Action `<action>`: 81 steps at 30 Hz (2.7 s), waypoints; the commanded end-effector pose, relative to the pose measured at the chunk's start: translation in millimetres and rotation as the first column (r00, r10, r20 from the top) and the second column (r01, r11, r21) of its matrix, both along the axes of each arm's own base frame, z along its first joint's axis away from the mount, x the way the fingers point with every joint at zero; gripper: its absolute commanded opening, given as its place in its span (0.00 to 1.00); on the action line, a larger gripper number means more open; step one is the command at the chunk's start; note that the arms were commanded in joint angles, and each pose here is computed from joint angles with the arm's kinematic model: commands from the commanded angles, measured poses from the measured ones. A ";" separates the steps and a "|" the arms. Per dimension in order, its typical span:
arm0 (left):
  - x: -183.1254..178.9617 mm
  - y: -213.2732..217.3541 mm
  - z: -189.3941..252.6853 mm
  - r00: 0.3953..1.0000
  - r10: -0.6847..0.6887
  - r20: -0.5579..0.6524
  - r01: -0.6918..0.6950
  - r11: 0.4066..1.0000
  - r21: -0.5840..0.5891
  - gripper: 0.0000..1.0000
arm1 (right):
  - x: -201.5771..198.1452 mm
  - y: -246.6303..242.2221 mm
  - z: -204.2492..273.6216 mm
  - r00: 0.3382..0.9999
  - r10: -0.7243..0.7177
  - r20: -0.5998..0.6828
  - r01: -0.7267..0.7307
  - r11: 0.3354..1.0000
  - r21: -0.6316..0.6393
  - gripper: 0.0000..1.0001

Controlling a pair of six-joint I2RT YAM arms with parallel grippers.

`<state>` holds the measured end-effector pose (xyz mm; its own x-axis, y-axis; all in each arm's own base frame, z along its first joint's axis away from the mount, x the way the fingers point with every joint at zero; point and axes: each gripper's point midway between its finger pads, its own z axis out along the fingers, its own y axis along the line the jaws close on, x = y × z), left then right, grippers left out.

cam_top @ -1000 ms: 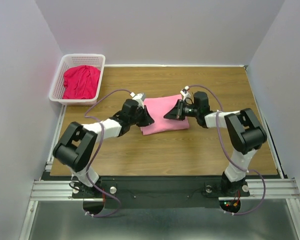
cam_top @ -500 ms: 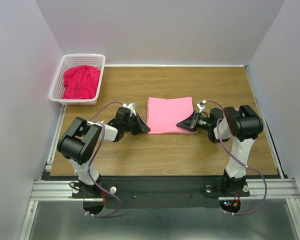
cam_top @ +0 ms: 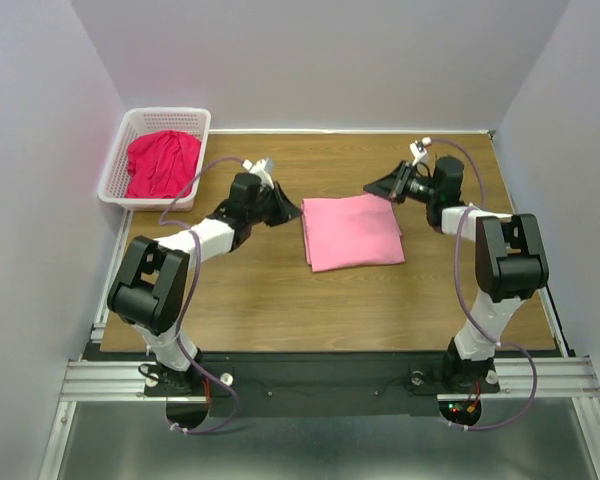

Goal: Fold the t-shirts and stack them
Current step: Fold the tshirt, then neatly place the folded tshirt to the corner

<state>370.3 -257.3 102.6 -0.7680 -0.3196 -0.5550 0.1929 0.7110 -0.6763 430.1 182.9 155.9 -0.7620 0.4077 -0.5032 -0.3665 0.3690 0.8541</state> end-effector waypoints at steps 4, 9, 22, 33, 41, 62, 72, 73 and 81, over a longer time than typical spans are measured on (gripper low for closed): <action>70.2 -34.9 59.3 0.976 -0.057 0.212 0.067 0.997 -0.037 0.11 | 47.0 -7.5 -4.8 0.998 -0.054 -0.022 0.053 0.998 -0.045 0.01; 96.5 -53.7 23.7 0.980 -0.102 0.170 0.110 0.993 -0.034 0.10 | 82.5 -15.2 -28.3 0.994 -0.098 -0.054 0.095 0.994 -0.045 0.01; 105.6 -29.3 -71.5 0.999 -0.039 0.010 0.039 0.999 -0.001 0.06 | 75.8 -57.6 -144.6 0.939 -0.193 -0.286 0.171 0.980 -0.098 0.01; 113.3 -3.3 -31.2 0.997 -0.045 0.063 0.041 0.998 0.055 0.11 | 78.4 -64.1 -60.7 0.965 -0.180 -0.189 0.163 0.982 -0.099 0.01; 91.1 42.0 61.0 0.976 0.007 0.216 -0.064 0.964 0.256 0.57 | 36.1 -93.1 -12.0 0.930 -0.333 -0.155 0.262 0.898 -0.354 0.45; -25.9 175.1 38.2 0.912 0.261 0.317 -0.399 0.745 0.534 0.97 | -30.2 -95.9 -94.8 0.923 -0.290 -0.253 0.006 0.668 -0.744 0.66; -16.1 174.2 40.8 0.897 0.257 0.359 -0.421 0.743 0.520 0.97 | -17.2 -65.2 -116.9 0.936 -0.225 -0.272 -0.068 0.642 -0.764 0.57; -16.0 174.1 40.7 0.898 0.257 0.358 -0.421 0.743 0.521 0.97 | -18.2 -65.1 -120.2 0.934 -0.227 -0.277 -0.073 0.637 -0.767 0.56; -15.6 175.5 46.4 0.891 0.256 0.376 -0.431 0.740 0.517 0.97 | -15.8 -93.9 -140.3 0.934 -0.262 -0.244 -0.082 0.508 -0.858 0.09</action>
<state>347.8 -84.6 131.1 -0.5281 -0.0869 -0.8447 -0.0310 0.9961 -0.0831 405.6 111.6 28.0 -0.9240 0.0538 -0.3786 -0.0639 0.9544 0.2915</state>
